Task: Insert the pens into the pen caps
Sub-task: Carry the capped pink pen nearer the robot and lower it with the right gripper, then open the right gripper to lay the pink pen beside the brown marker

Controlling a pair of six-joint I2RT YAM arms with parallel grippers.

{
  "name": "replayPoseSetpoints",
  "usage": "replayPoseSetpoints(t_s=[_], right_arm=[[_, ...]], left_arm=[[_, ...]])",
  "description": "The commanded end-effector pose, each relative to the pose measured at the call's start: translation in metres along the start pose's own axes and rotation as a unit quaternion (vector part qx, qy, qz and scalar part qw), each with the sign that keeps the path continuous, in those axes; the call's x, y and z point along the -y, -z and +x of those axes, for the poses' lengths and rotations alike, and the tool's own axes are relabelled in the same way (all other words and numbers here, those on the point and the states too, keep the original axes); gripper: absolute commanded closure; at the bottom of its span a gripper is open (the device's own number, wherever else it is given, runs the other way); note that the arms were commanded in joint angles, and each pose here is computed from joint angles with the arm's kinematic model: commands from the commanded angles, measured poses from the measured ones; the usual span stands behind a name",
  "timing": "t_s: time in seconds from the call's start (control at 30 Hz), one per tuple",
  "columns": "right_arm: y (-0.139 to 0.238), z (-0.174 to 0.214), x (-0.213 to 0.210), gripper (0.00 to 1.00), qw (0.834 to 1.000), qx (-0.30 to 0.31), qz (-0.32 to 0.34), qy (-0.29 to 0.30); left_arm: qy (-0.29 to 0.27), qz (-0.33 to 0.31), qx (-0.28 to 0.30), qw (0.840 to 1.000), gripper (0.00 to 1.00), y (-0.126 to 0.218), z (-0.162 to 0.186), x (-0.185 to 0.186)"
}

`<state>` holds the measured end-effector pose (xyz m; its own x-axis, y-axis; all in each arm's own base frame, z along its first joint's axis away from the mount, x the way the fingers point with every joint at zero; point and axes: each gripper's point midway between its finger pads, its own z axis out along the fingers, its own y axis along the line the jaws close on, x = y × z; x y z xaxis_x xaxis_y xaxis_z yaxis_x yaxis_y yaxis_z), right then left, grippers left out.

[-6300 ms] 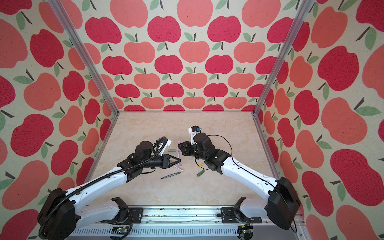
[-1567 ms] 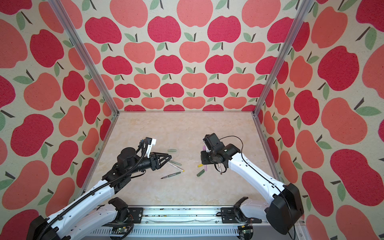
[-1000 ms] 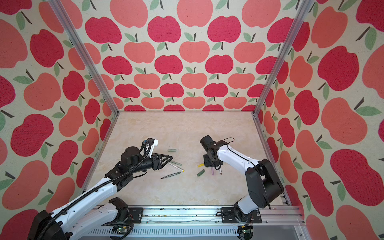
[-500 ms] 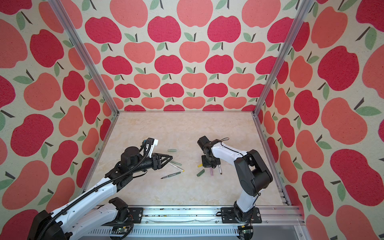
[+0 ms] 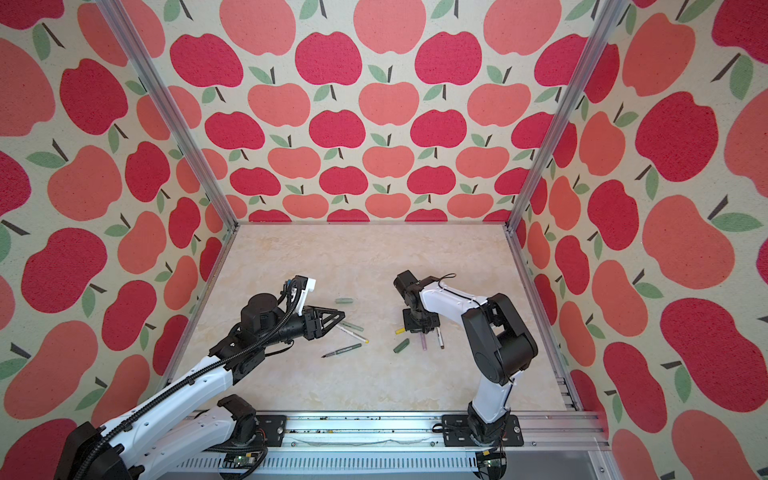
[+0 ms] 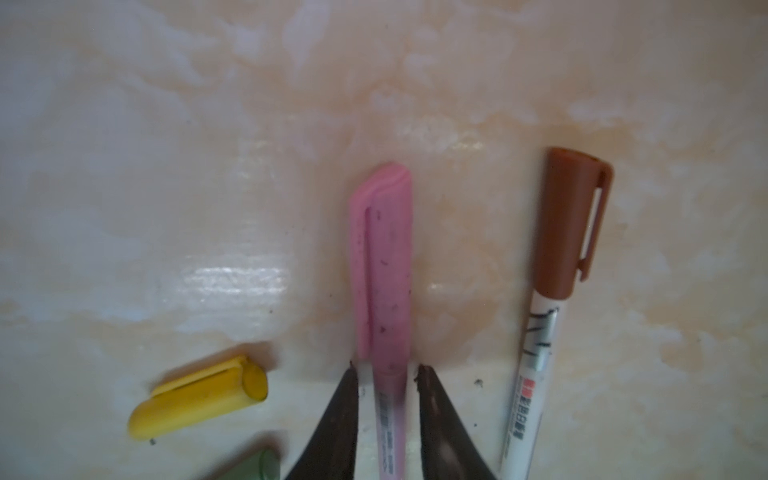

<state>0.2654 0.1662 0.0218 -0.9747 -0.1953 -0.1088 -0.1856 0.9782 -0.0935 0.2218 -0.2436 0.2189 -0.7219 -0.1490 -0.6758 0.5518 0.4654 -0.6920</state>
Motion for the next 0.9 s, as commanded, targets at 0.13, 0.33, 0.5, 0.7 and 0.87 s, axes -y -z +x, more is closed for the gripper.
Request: replayPoseSetpoints(t_s=[0.13,0.33,0.5,0.7,0.87], right_arm=[[0.0006,-0.0094,0.0053,0.70,1.000,0.010,0.010,-0.003],[0.0002,-0.0114,0.0064,0.73,1.000,0.013,0.010,-0.008],[0.0007,-0.0126,0.0062,0.82,1.000,0.016,0.008,-0.011],[0.0006,-0.0123,0.0084,0.87,1.000,0.016,0.011,-0.011],[0.0007,-0.0121,0.0130,0.90,1.000,0.017,0.016,-0.013]], left_arm=[[-0.009,0.003,0.012,1.000,0.44,0.0029,-0.0034,0.0028],[-0.009,0.003,0.012,1.000,0.44,0.0034,-0.0038,0.0031],[-0.010,0.001,0.014,1.000,0.44,0.0047,-0.0045,0.0037],[-0.010,0.001,0.013,1.000,0.44,0.0043,-0.0043,0.0040],[-0.009,0.001,0.013,1.000,0.44,0.0046,-0.0047,0.0042]])
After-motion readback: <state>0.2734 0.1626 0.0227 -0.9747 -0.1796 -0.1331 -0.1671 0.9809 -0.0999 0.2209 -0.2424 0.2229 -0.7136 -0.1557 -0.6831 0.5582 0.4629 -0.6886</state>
